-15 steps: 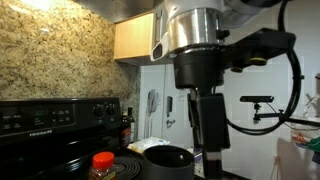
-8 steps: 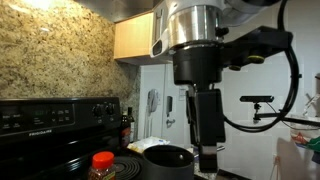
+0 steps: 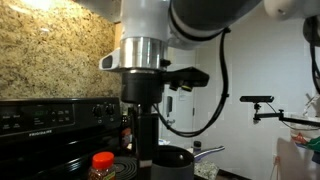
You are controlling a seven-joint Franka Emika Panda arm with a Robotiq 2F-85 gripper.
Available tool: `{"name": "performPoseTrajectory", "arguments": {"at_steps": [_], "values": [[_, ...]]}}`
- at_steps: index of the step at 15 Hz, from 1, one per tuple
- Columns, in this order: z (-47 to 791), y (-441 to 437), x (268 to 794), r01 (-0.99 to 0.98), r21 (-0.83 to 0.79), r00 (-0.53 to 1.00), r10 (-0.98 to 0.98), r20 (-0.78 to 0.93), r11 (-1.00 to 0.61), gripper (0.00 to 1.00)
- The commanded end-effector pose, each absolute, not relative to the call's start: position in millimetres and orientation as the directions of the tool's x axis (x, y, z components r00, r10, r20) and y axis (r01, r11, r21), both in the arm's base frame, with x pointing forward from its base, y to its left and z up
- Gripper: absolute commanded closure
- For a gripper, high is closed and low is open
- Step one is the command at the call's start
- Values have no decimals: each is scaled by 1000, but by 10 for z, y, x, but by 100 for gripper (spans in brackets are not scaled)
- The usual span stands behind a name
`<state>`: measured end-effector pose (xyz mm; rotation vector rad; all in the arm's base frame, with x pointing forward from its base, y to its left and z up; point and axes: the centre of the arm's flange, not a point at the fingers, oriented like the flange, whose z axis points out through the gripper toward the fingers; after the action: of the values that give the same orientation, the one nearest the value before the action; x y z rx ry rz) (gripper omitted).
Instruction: Put the lid on the pot
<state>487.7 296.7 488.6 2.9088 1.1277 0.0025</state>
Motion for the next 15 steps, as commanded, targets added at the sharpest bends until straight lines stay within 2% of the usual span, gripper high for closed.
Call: {"name": "performPoseTrajectory", "arguments": {"at_steps": [1, 6, 14, 15], "values": [[4680, 3191, 5509, 797, -46, 602, 798, -32, -603, 0], [4317, 3221, 5780, 873, -142, 462, 885, -61, -466, 0], [4045, 3133, 5599, 837, -154, 524, 850, -49, -525, 0], [4072, 3167, 5703, 851, -151, 499, 864, -67, -504, 0]]}}
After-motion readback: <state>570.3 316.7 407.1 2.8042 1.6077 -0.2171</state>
